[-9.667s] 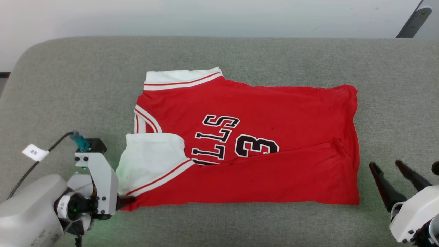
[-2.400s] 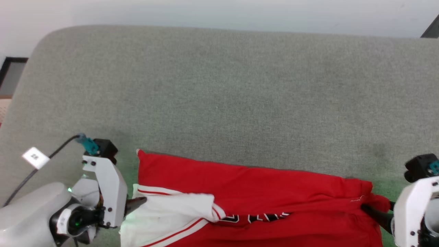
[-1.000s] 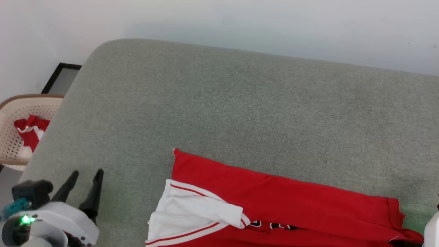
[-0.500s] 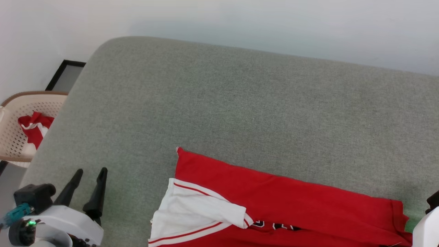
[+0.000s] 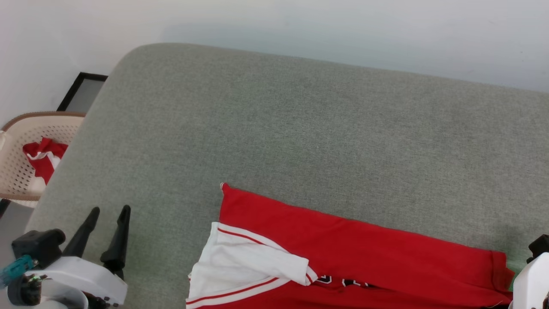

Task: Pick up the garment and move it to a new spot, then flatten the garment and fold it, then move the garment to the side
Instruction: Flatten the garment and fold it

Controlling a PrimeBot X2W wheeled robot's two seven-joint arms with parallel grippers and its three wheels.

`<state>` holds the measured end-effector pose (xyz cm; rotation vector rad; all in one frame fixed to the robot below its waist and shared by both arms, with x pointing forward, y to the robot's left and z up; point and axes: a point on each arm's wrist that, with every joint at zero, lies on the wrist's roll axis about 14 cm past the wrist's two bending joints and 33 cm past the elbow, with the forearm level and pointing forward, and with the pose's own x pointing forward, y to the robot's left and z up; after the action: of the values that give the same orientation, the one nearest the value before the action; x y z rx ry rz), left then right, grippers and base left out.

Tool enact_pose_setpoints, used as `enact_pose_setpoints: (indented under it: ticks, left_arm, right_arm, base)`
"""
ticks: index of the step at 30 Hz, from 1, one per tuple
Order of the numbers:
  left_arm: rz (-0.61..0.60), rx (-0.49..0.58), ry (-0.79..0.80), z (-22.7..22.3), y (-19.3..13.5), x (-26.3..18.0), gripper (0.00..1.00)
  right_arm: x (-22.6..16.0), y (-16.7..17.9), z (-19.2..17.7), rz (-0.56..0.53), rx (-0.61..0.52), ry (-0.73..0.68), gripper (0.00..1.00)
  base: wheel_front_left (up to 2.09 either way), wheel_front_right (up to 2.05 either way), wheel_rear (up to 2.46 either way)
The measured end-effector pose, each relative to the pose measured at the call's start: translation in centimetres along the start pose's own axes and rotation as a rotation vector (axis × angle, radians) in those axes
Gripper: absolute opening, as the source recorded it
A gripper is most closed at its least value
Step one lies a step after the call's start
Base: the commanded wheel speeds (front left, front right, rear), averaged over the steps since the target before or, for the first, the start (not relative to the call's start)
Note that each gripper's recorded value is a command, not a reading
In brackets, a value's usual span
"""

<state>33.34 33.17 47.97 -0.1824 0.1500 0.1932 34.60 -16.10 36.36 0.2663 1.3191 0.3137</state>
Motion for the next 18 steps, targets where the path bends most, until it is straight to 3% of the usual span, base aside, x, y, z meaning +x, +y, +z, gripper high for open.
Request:
enact_pose_setpoints:
  ticks: [13,18]
  left_arm:
    - [-0.027,0.014,-0.033,0.7,-0.6,0.2,1.0]
    - [-0.045,0.02,-0.043,1.0,-1.1,0.3,1.0]
  right_arm:
    - [-2.0,0.3,1.9,0.025,0.014,-0.108,0.0]
    - [-4.1,-1.6,2.9,-0.014,0.04,-0.18,0.0]
  base:
    - [0.0,0.0,0.0]
    - [0.0,0.0,0.0]
